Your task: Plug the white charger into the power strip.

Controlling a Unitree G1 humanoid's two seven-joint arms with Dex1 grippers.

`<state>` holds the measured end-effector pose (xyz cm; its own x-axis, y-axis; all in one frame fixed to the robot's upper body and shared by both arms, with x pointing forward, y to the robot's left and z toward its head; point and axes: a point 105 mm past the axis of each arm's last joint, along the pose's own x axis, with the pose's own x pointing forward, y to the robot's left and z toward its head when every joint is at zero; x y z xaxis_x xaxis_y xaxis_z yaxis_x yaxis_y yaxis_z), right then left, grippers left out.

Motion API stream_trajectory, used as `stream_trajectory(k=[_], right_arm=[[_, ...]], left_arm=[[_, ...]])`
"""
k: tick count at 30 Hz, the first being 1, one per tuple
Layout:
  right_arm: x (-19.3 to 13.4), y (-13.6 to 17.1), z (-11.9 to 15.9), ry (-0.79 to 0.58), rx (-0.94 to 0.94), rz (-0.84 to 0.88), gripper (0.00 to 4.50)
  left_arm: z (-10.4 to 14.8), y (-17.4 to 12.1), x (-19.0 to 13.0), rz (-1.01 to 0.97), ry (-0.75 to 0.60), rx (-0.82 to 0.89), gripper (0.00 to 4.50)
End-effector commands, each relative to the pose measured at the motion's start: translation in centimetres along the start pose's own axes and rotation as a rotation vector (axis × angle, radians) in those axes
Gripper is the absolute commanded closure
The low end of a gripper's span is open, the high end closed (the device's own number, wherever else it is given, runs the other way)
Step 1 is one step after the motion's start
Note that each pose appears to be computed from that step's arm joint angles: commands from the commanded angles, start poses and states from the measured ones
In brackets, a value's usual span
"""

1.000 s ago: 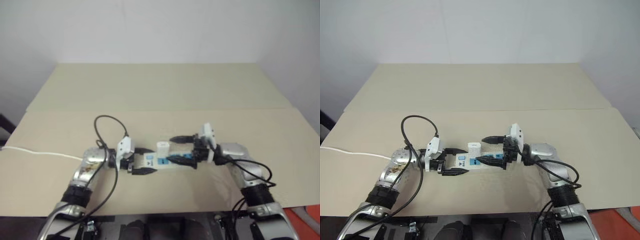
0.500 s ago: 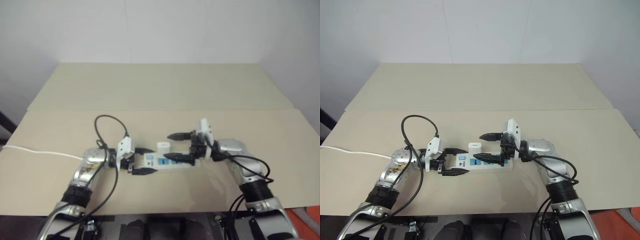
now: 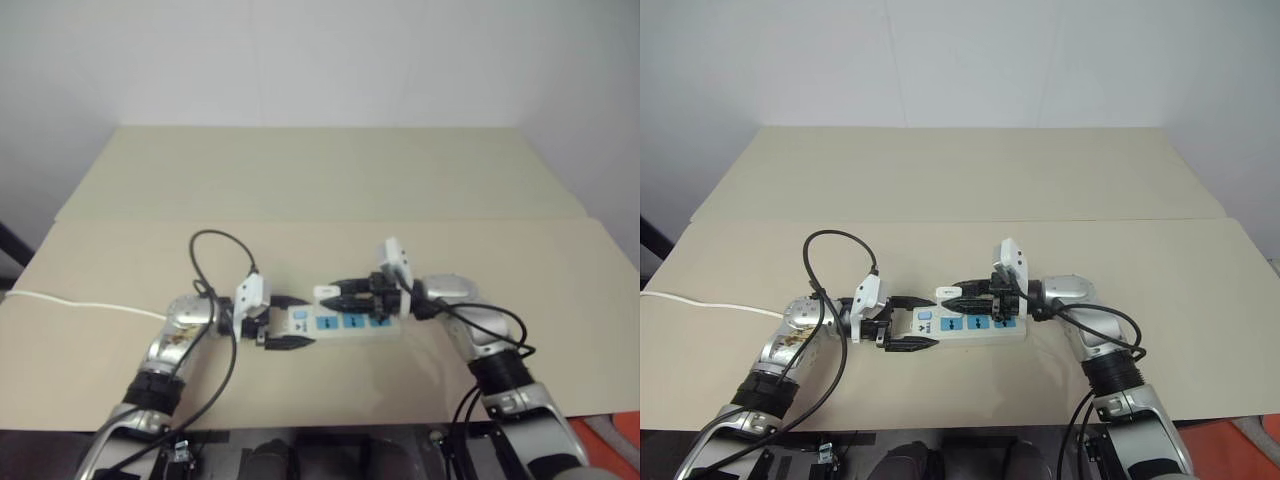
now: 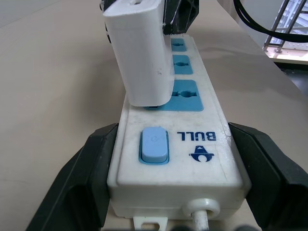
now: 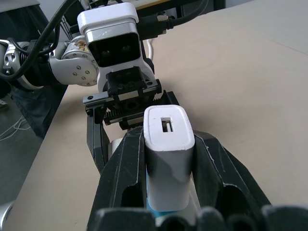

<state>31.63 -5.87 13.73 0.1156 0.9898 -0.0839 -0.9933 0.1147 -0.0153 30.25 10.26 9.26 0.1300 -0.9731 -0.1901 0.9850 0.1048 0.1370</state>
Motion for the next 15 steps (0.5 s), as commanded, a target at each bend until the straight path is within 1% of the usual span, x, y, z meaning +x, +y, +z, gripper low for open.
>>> stream_trajectory(k=[1,10,15], right_arm=[[0.2,0.2,1.1,-0.026,-0.037,0.014,3.38],[-0.1,1.2,0.6,-0.097,-0.173,0.043,3.38],[0.2,0.9,-0.8,-0.046,-0.164,0.061,3.38]], left_arm=[[0.6,-0.2,0.4,-0.021,-0.001,0.042,1.23],[0.5,-0.1,0.4,-0.028,0.0,0.039,1.23],[0.7,-0.2,0.4,-0.043,-0.003,0.04,1.23]])
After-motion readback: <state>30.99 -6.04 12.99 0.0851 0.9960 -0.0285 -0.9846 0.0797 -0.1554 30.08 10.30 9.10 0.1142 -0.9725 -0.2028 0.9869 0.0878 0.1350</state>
